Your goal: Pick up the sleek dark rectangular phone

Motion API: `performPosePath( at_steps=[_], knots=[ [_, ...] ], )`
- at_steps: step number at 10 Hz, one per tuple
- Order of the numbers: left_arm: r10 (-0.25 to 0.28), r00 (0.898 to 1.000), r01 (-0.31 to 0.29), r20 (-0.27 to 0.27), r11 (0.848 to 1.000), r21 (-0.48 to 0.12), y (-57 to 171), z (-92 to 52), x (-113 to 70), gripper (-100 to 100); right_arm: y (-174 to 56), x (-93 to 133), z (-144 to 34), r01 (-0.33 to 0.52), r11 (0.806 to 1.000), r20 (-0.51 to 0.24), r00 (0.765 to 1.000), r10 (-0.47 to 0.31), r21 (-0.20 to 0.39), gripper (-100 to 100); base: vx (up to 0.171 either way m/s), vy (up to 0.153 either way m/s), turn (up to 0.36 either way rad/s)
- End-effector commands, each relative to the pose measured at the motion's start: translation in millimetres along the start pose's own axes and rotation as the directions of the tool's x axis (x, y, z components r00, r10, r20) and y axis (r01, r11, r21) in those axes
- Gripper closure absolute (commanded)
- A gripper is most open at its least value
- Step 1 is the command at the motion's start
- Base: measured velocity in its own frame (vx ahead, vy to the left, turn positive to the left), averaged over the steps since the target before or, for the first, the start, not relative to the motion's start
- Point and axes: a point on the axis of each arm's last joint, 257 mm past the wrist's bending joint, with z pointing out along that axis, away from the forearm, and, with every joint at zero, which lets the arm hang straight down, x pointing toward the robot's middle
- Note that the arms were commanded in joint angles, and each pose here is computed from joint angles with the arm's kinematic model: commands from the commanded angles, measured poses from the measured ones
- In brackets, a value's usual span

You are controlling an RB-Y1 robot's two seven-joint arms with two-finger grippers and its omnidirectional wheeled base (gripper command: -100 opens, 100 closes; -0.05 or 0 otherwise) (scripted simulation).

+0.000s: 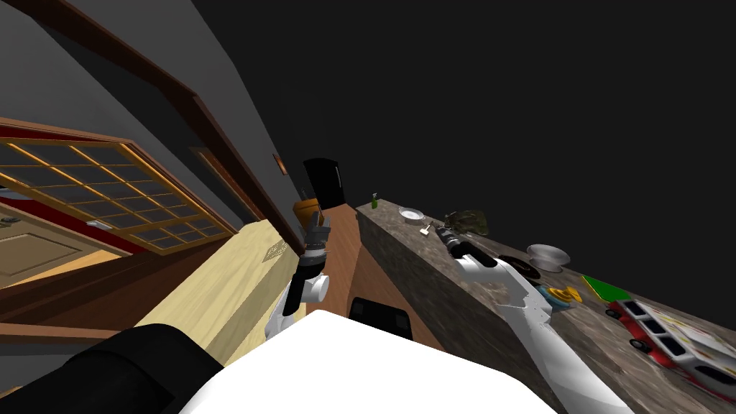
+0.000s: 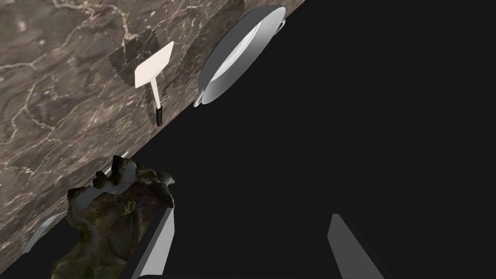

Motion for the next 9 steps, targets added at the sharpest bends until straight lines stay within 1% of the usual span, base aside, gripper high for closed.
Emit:
performPosePath(
  at_steps=[1, 2, 3, 4, 5, 6, 7, 8, 9],
  knots=[
    [0.000, 1.000, 0.000, 0.000, 1.000, 0.000, 0.0, 0.0, 0.0, 0, -12.7, -0.3, 3.4, 0.019, 0.999, -0.016, 1.000, -0.018, 0.050, -100, -0.005, -0.010, 0.056],
    [0.000, 1.000, 0.000, 0.000, 1.000, 0.000, 0.0, 0.0, 0.0, 0, -16.1, 0.8, 3.2, 0.019, 0.998, -0.021, 1.000, -0.018, 0.063, -100, -0.001, -0.006, -0.008],
    [0.000, 1.000, 0.000, 0.000, 1.000, 0.000, 0.0, 0.0, 0.0, 0, -22.4, -4.5, 10.8, 0.051, 0.994, -0.034, 0.998, -0.048, 0.096, -100, -0.005, -0.010, 0.105],
    [0.000, 1.000, 0.000, 0.000, 1.000, 0.000, 0.0, 0.0, 0.0, 0, -28.8, -2.5, 10.0, 0.052, 0.991, -0.044, 0.998, -0.047, 0.121, -100, -0.007, -0.016, 0.069],
    [0.000, 1.000, 0.000, 0.000, 1.000, 0.000, 0.0, 0.0, 0.0, 0, -34.6, -8.0, 16.9, 0.083, 0.985, -0.059, 0.995, -0.075, 0.150, -100, -0.008, -0.022, 0.103],
    [0.000, 1.000, 0.000, 0.000, 1.000, 0.000, 0.0, 0.0, 0.0, 0, -41.6, -5.8, 15.6, 0.084, 0.981, -0.070, 0.995, -0.073, 0.177, -100, -0.004, -0.022, 0.058],
    [0.000, 1.000, 0.000, 0.000, 1.000, 0.000, 0.0, 0.0, 0.0, 0, -44.2, -5.0, 15.1, 0.085, 0.979, -0.073, 0.995, -0.072, 0.186, -100, 0.000, -0.011, -0.006],
    [0.000, 1.000, 0.000, 0.000, 1.000, 0.000, 0.0, 0.0, 0.0, 0, -52.2, -9.9, 20.5, 0.115, 0.968, -0.095, 0.991, -0.096, 0.222, -100, -0.005, -0.022, 0.108],
    [0.000, 1.000, 0.000, 0.000, 1.000, 0.000, 0.0, 0.0, 0.0, 0, -57.8, -8.1, 19.0, 0.116, 0.963, -0.104, 0.990, -0.093, 0.243, -100, -0.007, -0.026, 0.064]
  ],
)
